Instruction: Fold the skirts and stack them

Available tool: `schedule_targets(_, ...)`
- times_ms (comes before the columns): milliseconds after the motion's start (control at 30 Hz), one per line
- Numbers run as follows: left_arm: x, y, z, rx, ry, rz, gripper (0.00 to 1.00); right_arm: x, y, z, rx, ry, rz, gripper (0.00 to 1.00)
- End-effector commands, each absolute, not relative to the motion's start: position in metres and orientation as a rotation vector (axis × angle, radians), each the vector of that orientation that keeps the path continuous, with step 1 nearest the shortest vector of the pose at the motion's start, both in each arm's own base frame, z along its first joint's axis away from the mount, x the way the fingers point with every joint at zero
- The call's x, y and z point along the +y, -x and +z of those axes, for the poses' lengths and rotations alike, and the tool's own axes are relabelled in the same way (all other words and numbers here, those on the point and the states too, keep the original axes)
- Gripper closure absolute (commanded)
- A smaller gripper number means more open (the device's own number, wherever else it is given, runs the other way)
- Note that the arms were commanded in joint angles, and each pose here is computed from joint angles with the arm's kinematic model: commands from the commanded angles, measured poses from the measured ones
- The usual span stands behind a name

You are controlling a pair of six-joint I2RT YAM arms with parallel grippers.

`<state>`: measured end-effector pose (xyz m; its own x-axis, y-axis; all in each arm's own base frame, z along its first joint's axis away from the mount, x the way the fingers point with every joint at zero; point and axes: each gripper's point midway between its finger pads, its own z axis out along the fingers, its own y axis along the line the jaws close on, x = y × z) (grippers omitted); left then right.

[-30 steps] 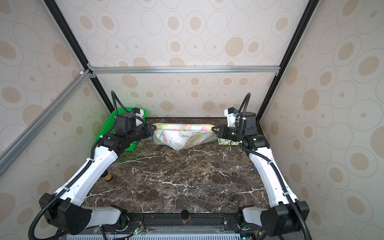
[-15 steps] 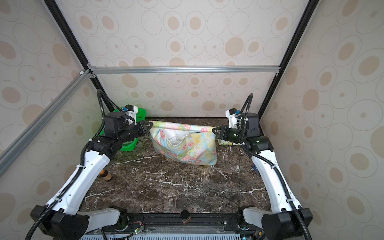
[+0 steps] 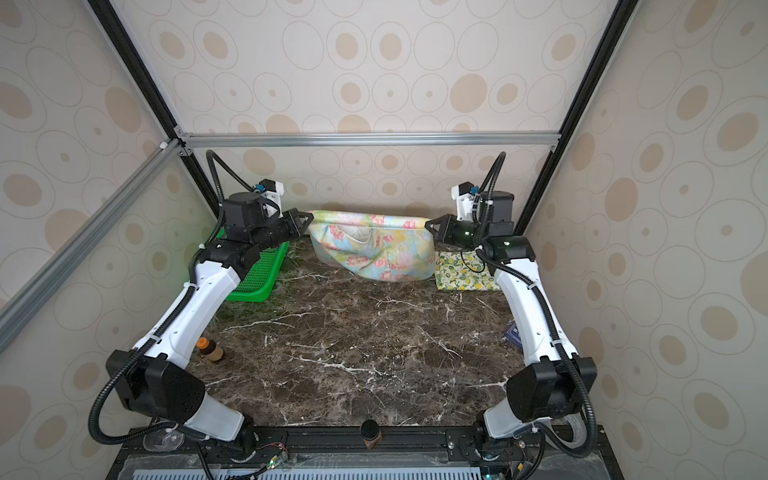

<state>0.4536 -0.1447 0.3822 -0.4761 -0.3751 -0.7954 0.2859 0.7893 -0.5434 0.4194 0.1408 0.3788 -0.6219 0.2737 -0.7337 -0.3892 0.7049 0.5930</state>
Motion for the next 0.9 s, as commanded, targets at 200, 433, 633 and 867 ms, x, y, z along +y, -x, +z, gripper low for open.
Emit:
schedule_targets(200,-0.095,-0.383,0.258,2.062,0.289,-0.712,1.0,0.124,-0.345,0.232,2.238,-0.123,0.907,1.0)
schedule_targets(433,-0.077,-0.303,0.144,2.305,0.479,-0.644,0.43,0.123,-0.274,0.123,2.431,-0.302,0.951,0.43)
schedule_targets(633,-0.085,-0.273,0.119,2.433,0.519,-0.697,0.42,0.119,-0.258,0.109,2.515,-0.31,0.883,0.38)
schedule_targets(867,-0.099,-0.261,0.076,2.599,0.494,-0.624,0.49,0.121,-0.255,0.084,2.599,-0.339,0.873,0.42)
